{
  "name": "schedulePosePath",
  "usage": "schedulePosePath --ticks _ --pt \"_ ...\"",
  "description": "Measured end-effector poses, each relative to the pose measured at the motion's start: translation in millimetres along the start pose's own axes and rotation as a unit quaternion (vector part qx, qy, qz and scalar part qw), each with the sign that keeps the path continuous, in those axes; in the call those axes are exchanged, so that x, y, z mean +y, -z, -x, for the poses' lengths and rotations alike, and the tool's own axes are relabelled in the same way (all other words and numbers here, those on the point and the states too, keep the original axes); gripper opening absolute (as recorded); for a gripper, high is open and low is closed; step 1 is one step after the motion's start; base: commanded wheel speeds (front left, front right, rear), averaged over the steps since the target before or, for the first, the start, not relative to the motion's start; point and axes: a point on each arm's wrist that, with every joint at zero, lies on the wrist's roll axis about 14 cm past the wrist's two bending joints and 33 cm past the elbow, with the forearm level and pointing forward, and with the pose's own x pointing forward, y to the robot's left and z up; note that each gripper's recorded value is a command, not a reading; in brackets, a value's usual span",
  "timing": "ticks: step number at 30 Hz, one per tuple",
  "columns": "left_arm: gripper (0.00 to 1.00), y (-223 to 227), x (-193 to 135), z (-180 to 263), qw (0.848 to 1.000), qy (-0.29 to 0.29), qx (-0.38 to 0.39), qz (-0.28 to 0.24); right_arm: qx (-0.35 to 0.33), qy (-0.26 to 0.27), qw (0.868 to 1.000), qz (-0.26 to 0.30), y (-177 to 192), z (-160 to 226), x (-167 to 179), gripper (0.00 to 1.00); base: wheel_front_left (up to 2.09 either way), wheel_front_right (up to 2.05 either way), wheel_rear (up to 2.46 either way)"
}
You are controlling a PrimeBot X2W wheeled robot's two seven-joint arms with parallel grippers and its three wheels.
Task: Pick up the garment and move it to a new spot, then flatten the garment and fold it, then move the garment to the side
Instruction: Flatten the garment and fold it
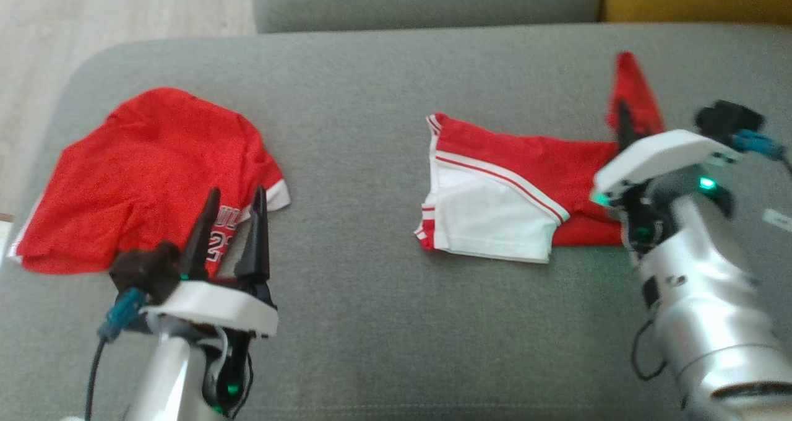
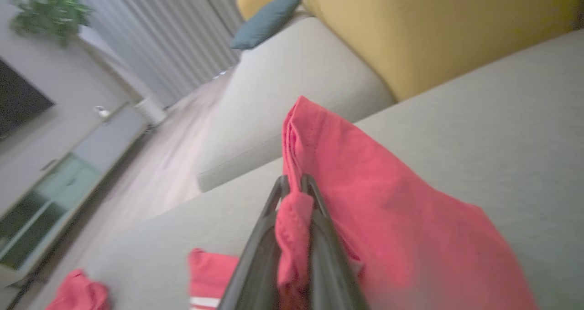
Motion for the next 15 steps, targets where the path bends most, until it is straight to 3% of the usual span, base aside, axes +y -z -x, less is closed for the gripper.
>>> schedulePosePath --ticks 5,9,15 --pt "1.00 -1 10 20 1.000 -0.021 0.000 -0.001 0.012 -0.095 0.995 -0.020 23 11 63 0.00 0.00 0.00 0.00" --pt "1.00 -5 16 29 0.999 -0.033 -0.004 -0.003 0.056 -0.122 0.990 -0.040 65 23 82 0.00 0.00 0.00 0.00" --pt "1.00 -6 24 38 0.999 -0.049 -0.005 -0.002 0.077 -0.143 0.985 -0.054 92 24 104 0.00 0.00 0.00 0.00"
